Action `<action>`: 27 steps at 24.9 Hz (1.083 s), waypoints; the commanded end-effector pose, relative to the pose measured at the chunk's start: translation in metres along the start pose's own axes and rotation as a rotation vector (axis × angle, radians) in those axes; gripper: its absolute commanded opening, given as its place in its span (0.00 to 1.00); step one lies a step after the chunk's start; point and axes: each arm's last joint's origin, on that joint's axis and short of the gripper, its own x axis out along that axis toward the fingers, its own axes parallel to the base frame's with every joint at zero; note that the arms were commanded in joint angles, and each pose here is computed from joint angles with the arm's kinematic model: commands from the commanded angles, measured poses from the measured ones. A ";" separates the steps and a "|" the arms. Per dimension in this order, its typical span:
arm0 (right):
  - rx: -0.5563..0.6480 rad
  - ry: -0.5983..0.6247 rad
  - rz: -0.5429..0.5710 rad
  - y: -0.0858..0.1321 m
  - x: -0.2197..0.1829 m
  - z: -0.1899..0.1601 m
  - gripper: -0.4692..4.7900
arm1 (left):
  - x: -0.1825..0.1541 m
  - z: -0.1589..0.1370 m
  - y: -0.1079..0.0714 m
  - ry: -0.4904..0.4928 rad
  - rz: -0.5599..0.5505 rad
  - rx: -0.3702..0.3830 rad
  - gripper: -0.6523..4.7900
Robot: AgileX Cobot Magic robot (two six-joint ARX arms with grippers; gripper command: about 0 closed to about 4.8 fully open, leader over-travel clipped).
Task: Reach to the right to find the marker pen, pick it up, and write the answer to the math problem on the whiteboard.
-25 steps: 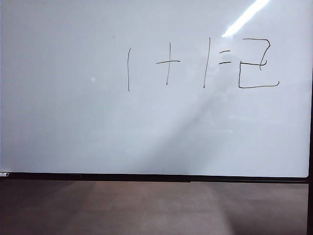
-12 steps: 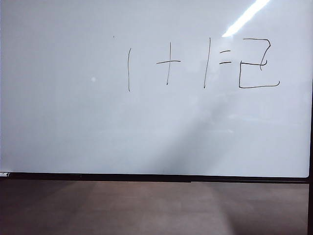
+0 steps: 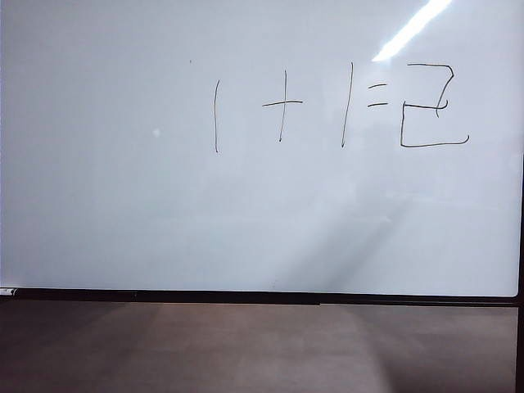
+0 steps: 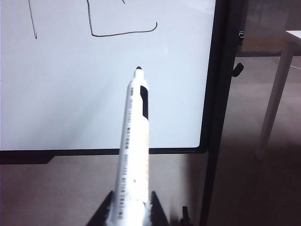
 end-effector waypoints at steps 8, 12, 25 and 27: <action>-0.001 -0.009 0.017 -0.006 0.001 0.000 0.09 | 0.000 0.001 0.000 -0.013 -0.005 0.000 0.17; -0.002 -0.010 0.002 -0.007 0.001 0.000 0.09 | 0.000 0.001 0.000 -0.013 -0.005 0.000 0.17; -0.001 -0.010 0.001 -0.007 0.001 0.000 0.09 | 0.000 0.001 0.000 -0.013 -0.005 0.000 0.17; -0.001 -0.010 0.001 -0.007 0.001 0.000 0.09 | 0.000 0.001 0.000 -0.013 -0.005 0.000 0.17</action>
